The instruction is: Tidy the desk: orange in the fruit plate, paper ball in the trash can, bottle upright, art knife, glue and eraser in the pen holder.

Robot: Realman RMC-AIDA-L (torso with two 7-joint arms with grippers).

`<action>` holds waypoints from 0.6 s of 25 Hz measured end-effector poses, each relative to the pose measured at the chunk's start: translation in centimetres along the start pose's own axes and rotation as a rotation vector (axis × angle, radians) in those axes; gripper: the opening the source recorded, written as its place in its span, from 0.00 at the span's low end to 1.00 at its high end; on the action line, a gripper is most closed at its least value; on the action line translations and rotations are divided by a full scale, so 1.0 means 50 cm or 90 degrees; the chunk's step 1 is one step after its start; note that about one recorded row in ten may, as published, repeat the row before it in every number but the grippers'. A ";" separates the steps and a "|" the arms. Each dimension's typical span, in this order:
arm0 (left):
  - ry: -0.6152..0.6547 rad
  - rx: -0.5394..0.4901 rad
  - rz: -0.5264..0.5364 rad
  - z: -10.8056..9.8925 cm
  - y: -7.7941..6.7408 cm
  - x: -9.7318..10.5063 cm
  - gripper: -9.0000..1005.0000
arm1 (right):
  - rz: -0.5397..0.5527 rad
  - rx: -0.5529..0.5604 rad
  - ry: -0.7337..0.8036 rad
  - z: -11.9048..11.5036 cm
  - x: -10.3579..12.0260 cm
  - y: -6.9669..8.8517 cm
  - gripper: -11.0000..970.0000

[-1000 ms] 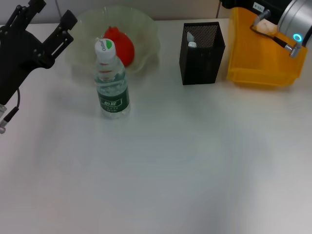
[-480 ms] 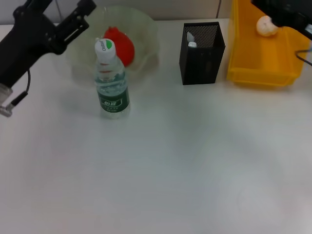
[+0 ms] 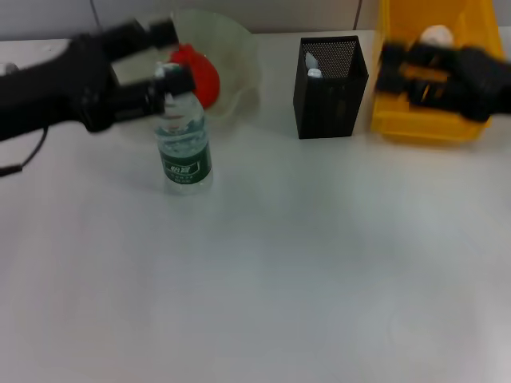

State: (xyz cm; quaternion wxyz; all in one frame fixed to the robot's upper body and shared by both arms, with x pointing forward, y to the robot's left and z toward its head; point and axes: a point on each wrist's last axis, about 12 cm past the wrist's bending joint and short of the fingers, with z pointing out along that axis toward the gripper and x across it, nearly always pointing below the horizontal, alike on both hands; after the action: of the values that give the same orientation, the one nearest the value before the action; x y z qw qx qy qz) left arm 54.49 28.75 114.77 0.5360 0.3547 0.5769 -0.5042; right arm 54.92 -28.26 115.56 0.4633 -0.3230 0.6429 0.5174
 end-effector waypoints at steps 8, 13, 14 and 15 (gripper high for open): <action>0.065 0.019 -0.059 0.012 -0.018 0.047 0.80 | -0.018 -0.040 0.114 0.040 0.013 0.000 0.75; 0.052 -0.002 -0.076 0.002 -0.027 0.066 0.80 | -0.031 -0.047 0.126 0.046 0.016 0.002 0.75; 0.052 -0.002 -0.078 0.002 -0.028 0.067 0.80 | -0.031 -0.046 0.126 0.046 0.016 0.002 0.75; 0.052 -0.002 -0.078 0.002 -0.028 0.067 0.80 | -0.031 -0.046 0.126 0.046 0.016 0.001 0.75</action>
State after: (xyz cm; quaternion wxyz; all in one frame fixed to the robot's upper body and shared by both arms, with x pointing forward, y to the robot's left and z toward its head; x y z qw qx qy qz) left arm 52.61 27.87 111.82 0.4807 0.3384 0.6197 -0.5200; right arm 55.17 -25.97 114.76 0.3980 -0.4046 0.6586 0.4941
